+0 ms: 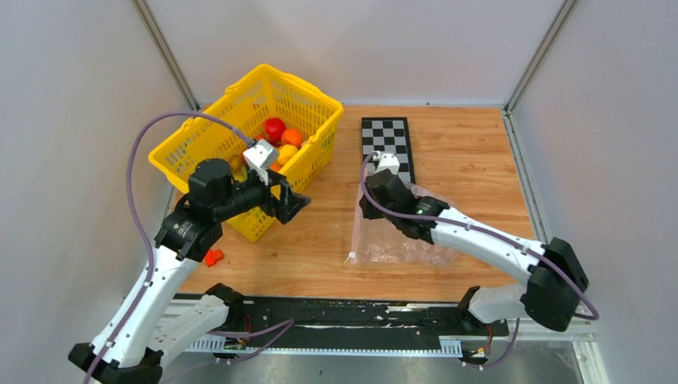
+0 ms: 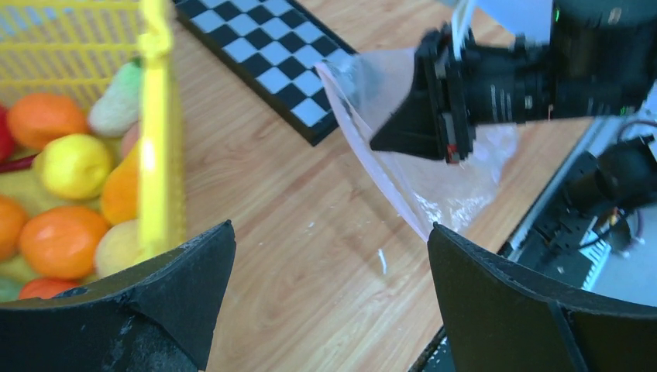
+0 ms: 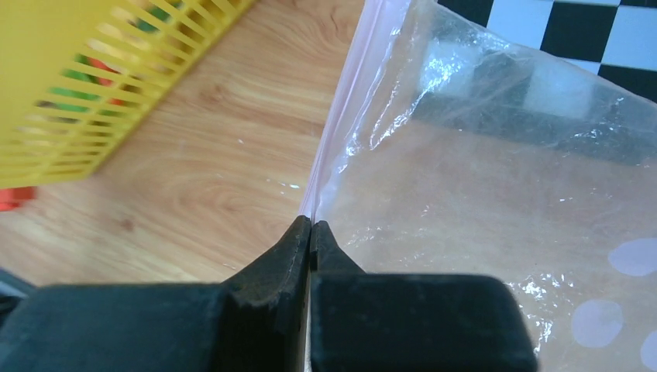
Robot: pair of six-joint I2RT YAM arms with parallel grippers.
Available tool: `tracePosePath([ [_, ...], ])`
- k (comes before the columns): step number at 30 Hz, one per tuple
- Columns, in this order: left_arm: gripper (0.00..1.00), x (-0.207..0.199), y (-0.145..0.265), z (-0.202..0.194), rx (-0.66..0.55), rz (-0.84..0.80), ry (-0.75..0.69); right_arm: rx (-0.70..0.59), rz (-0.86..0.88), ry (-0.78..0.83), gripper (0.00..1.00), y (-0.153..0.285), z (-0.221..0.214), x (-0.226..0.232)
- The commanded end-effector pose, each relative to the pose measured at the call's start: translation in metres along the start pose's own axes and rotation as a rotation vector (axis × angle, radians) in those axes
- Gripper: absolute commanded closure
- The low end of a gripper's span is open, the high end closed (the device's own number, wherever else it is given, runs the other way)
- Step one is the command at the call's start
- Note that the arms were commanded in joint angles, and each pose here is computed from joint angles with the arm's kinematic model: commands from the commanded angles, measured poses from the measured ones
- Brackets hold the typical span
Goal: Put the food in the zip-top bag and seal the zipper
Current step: Pick up the zipper food storage bag at the center of the board, then open the zipper of the food storage bag at the center of the board.
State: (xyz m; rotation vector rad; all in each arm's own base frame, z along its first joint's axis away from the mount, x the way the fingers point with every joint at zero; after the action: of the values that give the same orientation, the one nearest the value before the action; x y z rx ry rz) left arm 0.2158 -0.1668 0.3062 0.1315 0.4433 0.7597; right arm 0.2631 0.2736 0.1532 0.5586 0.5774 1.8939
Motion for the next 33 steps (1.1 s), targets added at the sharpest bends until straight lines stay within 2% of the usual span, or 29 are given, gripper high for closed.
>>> tracePosePath([
  [1,0.01,-0.037,-0.02,0.001,0.013,-0.062,-0.062,-0.118,0.133,-0.077,1.0,0.02,0.025,0.006],
  [7,0.17,-0.067,-0.066,-0.024,0.05,-0.06,0.018,-0.195,0.149,-0.109,1.0,0.053,0.032,-0.007],
  [12,0.17,-0.08,-0.098,-0.047,0.058,-0.058,0.086,-0.236,0.163,-0.132,1.0,0.076,0.034,-0.014],
  [16,0.17,-0.095,-0.117,-0.056,0.042,-0.118,0.157,-0.24,0.15,-0.149,1.0,0.087,0.035,-0.02],
  [20,0.18,-0.114,-0.13,-0.064,0.032,-0.225,0.237,-0.219,0.123,-0.132,1.0,0.092,0.036,-0.024],
  [25,0.23,-0.122,-0.141,-0.078,0.094,-0.275,0.228,-0.202,0.122,-0.111,1.0,0.097,0.039,-0.024],
  [28,0.29,-0.122,-0.148,-0.089,0.127,-0.273,0.236,-0.214,0.162,-0.112,1.0,0.101,0.044,-0.017],
  [33,0.38,-0.113,-0.151,-0.094,0.115,-0.231,0.239,-0.21,0.162,-0.103,1.0,0.103,0.048,-0.016],
])
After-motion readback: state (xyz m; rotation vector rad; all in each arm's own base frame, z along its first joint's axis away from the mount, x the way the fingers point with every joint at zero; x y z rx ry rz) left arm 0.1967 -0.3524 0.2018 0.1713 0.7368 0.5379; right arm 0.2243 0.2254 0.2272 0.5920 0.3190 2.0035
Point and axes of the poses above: each gripper's point midway between its finger pads, its own y axis back along the fingers, its own x axis along the line the jaws close on, z = x × y, the point moved 1 cm from there along y, back along the fingers, and after that the axes turned 10 degrees about y, right-handed, at the moved point
